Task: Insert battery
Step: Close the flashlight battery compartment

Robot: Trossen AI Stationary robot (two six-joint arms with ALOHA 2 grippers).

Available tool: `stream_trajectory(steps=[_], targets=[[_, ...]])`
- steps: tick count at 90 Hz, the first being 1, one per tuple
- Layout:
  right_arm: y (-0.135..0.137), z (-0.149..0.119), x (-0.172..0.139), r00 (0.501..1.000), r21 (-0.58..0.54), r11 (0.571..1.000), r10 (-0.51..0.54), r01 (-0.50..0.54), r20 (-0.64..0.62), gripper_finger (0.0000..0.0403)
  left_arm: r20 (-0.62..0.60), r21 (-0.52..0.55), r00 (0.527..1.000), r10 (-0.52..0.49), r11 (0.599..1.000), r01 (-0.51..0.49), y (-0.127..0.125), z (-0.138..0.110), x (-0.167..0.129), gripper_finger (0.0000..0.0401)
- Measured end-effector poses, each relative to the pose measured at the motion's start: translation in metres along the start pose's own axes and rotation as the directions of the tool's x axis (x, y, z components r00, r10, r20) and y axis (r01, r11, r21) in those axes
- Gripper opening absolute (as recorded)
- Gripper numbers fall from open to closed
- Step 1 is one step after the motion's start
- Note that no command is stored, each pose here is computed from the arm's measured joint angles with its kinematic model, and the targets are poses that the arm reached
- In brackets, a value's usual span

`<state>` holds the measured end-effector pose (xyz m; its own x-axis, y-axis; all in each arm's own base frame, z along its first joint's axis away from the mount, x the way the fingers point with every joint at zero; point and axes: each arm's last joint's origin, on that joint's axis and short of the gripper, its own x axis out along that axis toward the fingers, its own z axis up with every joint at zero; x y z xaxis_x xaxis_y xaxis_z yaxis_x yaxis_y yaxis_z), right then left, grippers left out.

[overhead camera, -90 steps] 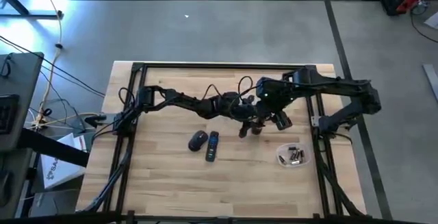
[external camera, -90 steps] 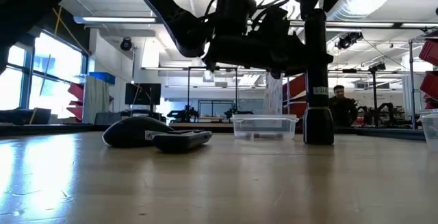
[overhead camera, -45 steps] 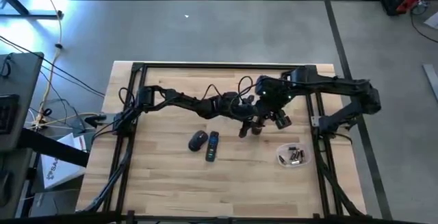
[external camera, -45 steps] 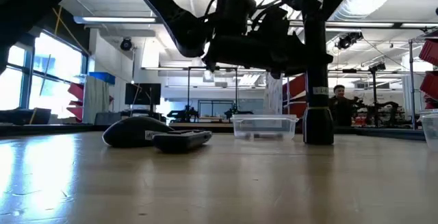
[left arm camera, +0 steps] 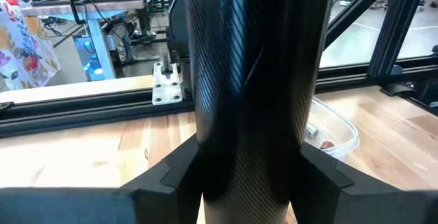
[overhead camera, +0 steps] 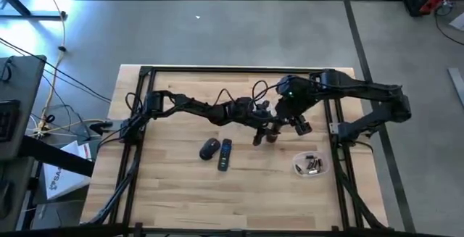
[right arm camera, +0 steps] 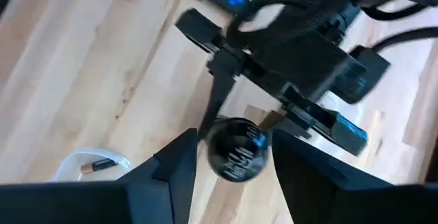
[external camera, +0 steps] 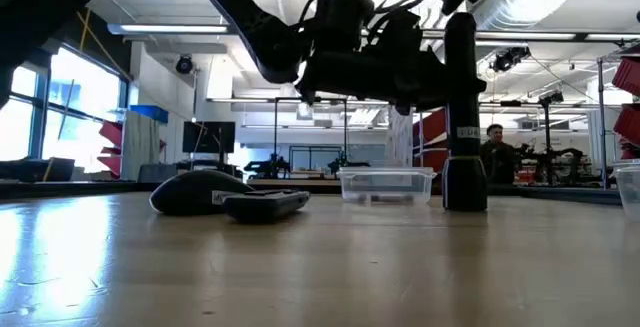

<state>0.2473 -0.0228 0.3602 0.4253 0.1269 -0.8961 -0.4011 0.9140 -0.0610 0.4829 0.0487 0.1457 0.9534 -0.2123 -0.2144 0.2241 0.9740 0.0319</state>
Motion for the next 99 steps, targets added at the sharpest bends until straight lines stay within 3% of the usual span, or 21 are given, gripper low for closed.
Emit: stream_trajectory(steps=[18,48,99], targets=[[0.001,-0.009,0.018,1.0,-0.005,1.0,-0.01,0.01,0.021,0.0157,0.001,0.0,1.0,-0.001,1.0,0.001,-0.001,0.0,0.0,0.0146],[0.006,-0.027,0.017,0.997,-0.008,0.998,-0.055,0.055,0.056,0.0157,0.002,0.0,1.0,0.0,1.0,0.0,-0.001,0.0,0.0,0.0146],[0.005,-0.025,0.016,0.996,-0.051,0.997,-0.056,0.059,0.065,0.0157,0.001,-0.005,1.0,0.001,1.0,-0.001,-0.001,0.0,0.0,0.0146]])
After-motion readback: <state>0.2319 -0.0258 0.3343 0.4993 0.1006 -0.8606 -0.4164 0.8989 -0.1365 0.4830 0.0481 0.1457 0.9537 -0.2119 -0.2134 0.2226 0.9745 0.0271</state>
